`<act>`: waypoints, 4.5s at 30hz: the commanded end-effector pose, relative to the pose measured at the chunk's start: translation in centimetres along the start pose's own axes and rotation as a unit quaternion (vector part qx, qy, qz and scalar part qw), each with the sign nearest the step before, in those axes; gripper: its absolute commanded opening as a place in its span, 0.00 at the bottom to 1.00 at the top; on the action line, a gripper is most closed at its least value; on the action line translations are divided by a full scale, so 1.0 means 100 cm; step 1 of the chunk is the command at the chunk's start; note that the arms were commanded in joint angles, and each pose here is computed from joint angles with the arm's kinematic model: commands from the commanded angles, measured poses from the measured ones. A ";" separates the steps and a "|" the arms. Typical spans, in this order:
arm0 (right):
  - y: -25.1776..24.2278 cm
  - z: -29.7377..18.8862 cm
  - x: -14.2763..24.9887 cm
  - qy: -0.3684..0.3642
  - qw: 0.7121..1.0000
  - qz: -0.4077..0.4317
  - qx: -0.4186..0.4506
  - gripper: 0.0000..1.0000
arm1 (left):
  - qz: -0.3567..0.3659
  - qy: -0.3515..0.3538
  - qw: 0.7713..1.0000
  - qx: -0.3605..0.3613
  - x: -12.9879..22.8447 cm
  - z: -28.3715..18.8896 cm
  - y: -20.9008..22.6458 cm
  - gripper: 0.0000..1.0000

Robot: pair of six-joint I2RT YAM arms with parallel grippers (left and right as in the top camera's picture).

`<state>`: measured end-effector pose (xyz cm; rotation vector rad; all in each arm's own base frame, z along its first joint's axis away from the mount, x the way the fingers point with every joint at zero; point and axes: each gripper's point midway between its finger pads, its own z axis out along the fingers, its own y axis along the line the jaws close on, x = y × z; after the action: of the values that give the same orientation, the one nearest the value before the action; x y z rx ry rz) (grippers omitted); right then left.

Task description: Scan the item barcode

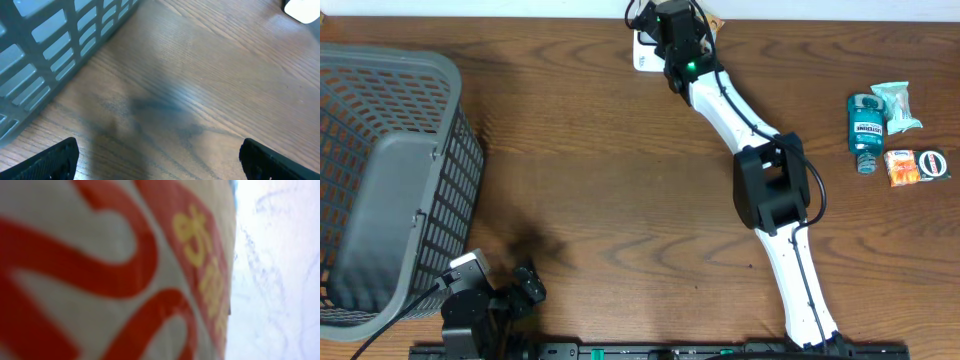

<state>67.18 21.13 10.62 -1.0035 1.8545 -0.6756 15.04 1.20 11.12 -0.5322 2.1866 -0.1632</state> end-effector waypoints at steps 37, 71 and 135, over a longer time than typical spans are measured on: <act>-0.036 -0.006 -0.015 0.051 0.968 -0.186 0.158 0.01 | -0.003 0.003 1.000 0.003 0.001 -0.002 -0.001 0.98; -0.038 -0.118 0.410 0.564 0.727 0.391 -0.014 0.01 | -0.003 0.003 1.000 0.003 0.001 -0.002 -0.001 0.98; -0.138 -0.733 0.219 -0.078 0.816 0.564 0.099 0.99 | -0.003 0.003 1.000 0.003 0.001 -0.002 -0.001 0.98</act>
<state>1.66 -1.25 45.08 0.3101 1.8043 -0.0281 15.03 1.20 11.11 -0.5323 2.1870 -0.1631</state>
